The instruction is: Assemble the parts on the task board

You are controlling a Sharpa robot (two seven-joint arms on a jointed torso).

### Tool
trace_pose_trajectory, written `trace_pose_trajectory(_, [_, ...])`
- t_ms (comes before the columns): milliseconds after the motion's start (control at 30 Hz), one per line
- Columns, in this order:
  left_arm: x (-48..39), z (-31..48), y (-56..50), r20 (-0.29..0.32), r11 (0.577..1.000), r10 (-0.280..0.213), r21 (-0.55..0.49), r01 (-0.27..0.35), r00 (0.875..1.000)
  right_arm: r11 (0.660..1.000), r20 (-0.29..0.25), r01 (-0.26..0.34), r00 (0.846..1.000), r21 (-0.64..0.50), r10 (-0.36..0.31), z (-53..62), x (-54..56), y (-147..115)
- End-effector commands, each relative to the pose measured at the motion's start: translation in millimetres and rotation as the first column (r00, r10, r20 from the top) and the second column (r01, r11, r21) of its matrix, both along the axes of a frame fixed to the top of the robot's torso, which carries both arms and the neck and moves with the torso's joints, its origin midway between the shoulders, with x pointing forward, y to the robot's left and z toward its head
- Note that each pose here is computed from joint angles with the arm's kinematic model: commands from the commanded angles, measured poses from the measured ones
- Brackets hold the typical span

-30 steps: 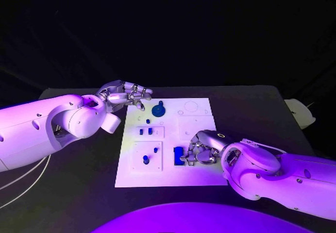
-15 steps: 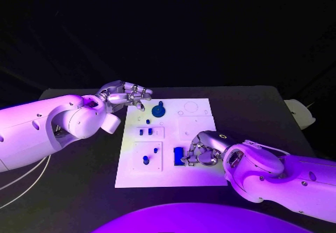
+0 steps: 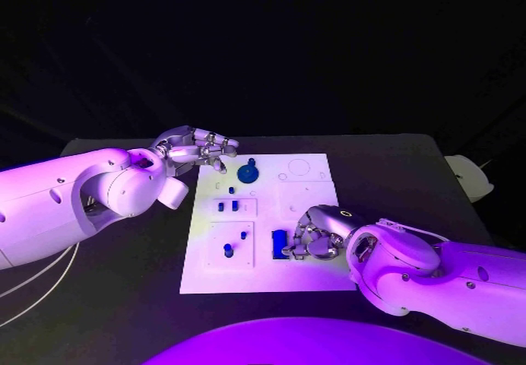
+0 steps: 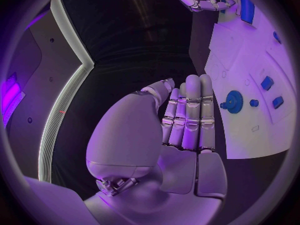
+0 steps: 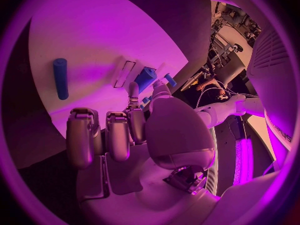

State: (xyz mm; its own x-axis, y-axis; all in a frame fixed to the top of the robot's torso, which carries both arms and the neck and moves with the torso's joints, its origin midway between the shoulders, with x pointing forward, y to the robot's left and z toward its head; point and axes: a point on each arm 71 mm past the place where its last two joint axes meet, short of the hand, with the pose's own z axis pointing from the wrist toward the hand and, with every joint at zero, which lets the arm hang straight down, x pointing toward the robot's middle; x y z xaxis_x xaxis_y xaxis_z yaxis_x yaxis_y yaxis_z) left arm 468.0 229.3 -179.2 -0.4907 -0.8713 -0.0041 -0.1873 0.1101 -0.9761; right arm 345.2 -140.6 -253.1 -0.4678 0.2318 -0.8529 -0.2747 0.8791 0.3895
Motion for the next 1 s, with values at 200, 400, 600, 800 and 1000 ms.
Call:
trace_pose_trajectory(200, [-0.6, 0.6, -2.0, -0.001, 1.0, -0.016, -0.011, 0.016, 1.0, 1.0, -0.004, -0.016, 1.0, -0.023, 0.016, -3.6, 2.5, 1.5])
trace_pose_trajectory(400, [-0.6, 0.7, -1.9, 0.0, 1.0, -0.016, -0.011, 0.016, 1.0, 0.999, 0.004, -0.024, 1.0, -0.033, 0.024, -5.3, 5.0, 5.7])
trace_pose_trajectory(600, [-0.6, 0.7, -1.8, 0.0, 1.0, -0.015, -0.01, 0.015, 1.0, 0.999, 0.029, -0.017, 0.999, -0.035, 0.018, -5.4, 7.9, 6.7])
trace_pose_trajectory(800, [-0.7, 0.7, -1.4, -0.001, 1.0, -0.015, -0.01, 0.015, 1.0, 1.0, 0.053, -0.009, 0.999, -0.023, 0.01, -2.9, 7.8, 5.5])
trace_pose_trajectory(1000, [-0.7, 0.7, -0.8, -0.001, 1.0, -0.013, -0.009, 0.013, 1.0, 1.0, 0.076, 0.003, 0.997, -0.003, -0.003, 2.8, 4.9, 0.5])
